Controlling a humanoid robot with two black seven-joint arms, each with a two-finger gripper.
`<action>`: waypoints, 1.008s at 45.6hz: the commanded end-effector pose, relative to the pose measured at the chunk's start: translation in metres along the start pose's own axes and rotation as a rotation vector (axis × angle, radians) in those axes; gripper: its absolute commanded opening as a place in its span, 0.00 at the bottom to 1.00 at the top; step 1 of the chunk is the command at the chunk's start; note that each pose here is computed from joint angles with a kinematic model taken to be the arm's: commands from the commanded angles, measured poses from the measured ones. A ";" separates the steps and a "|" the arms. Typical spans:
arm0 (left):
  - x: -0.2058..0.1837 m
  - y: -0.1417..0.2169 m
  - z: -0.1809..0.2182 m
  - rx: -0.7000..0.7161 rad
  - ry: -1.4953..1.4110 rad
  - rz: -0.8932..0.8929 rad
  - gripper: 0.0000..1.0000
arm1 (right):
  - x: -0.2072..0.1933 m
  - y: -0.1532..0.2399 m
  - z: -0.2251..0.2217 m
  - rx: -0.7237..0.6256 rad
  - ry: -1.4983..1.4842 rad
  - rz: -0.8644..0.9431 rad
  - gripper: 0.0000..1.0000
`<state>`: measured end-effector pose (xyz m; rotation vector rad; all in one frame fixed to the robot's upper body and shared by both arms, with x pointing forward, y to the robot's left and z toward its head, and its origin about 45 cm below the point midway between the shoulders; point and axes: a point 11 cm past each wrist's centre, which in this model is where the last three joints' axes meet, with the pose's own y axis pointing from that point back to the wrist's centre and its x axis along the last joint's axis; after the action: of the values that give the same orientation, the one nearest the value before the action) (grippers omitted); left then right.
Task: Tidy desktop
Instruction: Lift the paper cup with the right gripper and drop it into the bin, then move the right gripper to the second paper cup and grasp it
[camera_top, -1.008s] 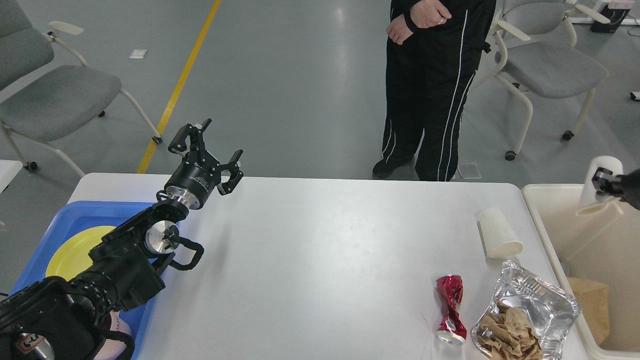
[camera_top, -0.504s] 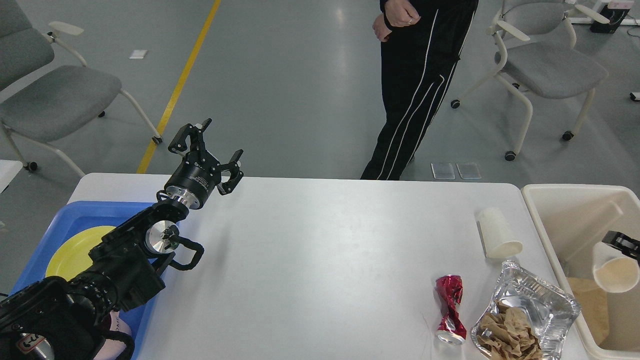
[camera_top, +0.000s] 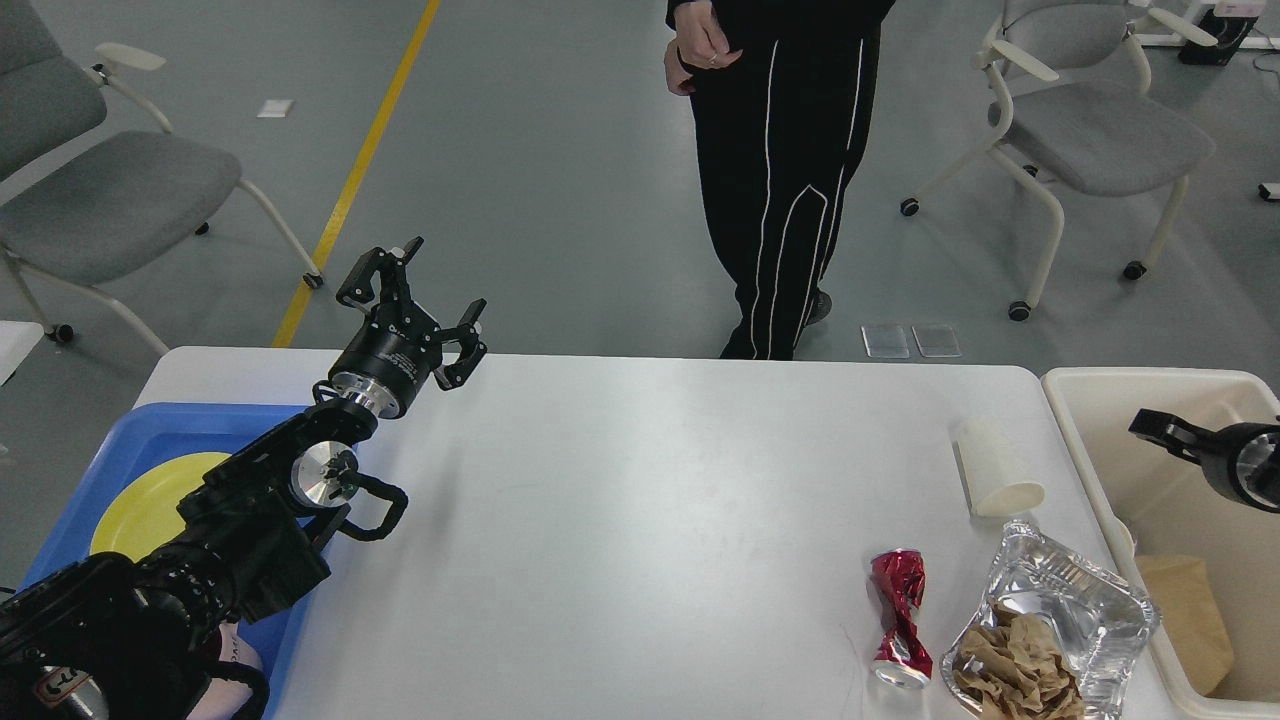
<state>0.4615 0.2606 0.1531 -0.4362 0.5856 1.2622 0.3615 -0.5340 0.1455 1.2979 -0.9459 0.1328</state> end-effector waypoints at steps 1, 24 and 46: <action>0.000 0.000 0.000 -0.001 0.001 0.001 0.96 | 0.035 0.023 -0.041 0.054 0.045 -0.038 1.00; 0.000 0.000 0.000 -0.001 0.000 0.002 0.96 | 0.088 0.160 -0.205 0.243 0.247 -0.467 1.00; 0.000 0.000 0.000 -0.001 0.001 0.001 0.96 | 0.054 0.150 -0.226 0.216 0.383 -0.457 1.00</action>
<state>0.4615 0.2608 0.1530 -0.4368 0.5861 1.2629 0.4266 -0.2933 0.3522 1.6395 -0.3029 0.1407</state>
